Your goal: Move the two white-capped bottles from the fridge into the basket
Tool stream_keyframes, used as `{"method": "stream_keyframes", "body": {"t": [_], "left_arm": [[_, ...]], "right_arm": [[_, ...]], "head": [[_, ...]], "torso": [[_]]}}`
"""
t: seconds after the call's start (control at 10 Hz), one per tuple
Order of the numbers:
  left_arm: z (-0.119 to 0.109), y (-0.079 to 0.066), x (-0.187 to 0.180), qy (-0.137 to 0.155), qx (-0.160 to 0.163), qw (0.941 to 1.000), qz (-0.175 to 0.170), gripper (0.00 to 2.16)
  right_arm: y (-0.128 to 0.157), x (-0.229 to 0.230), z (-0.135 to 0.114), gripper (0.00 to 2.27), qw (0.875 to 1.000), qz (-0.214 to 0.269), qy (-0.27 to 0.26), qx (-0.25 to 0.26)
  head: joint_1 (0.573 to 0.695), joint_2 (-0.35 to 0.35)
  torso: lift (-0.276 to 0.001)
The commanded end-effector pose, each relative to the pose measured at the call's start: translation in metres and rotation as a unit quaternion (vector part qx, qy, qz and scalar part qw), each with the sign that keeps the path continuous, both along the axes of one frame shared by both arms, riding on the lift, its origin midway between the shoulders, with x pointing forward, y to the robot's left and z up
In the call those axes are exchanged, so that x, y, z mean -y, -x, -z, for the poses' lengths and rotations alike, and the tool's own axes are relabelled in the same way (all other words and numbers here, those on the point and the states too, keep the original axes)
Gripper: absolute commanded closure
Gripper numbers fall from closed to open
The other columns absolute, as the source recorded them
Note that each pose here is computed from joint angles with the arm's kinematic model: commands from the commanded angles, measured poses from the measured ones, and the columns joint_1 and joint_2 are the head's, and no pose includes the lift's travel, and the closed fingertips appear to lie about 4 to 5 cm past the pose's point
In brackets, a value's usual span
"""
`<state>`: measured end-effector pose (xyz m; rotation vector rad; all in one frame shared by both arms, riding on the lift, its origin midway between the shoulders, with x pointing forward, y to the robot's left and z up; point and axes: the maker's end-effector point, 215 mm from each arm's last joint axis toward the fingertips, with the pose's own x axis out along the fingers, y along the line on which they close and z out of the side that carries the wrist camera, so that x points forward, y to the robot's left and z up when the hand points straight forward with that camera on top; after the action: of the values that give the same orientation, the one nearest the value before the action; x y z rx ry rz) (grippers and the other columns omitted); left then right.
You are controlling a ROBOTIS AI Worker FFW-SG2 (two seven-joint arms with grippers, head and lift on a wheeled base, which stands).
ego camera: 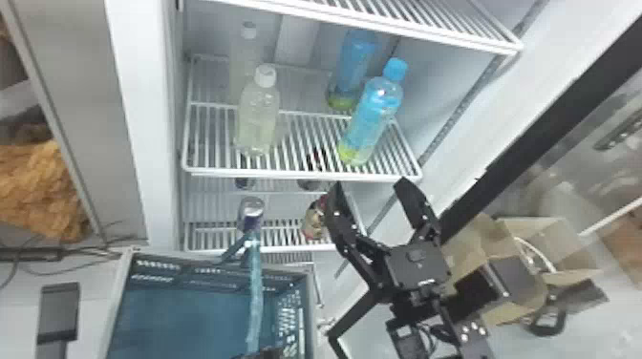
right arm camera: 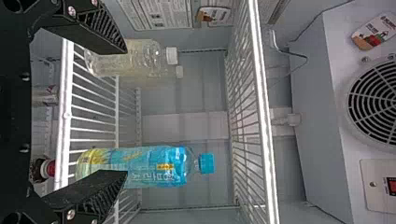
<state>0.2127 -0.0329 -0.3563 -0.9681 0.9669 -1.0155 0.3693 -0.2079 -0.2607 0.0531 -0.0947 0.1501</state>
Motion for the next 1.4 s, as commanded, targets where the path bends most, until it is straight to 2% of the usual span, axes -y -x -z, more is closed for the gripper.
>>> {"method": "stream_keyframes", "body": {"t": [0.0, 0.6, 1.2, 1.3], "left_arm": [[-0.001, 0.0, 0.0, 0.001, 0.001, 1.0, 0.0, 1.19], [-0.002, 0.001, 0.001, 0.002, 0.001, 1.0, 0.001, 1.19], [-0.002, 0.0, 0.002, 0.003, 0.002, 1.0, 0.002, 1.19], [-0.001, -0.001, 0.001, 0.002, 0.001, 1.0, 0.0, 1.19]], "right_arm": [[-0.002, -0.003, 0.002, 0.12, 1.0, -0.007, 0.0, 0.0], [-0.028, -0.024, 0.022, 0.12, 0.999, -0.042, -0.002, -0.001], [-0.076, -0.057, 0.047, 0.12, 0.996, -0.086, 0.024, -0.01], [-0.086, -0.063, 0.06, 0.12, 0.994, -0.099, 0.028, -0.022]], "head": [[0.695, -0.35], [0.695, -0.35], [0.695, -0.337], [0.695, -0.326]], "torso": [[0.0], [0.0], [0.0], [0.0]]}}
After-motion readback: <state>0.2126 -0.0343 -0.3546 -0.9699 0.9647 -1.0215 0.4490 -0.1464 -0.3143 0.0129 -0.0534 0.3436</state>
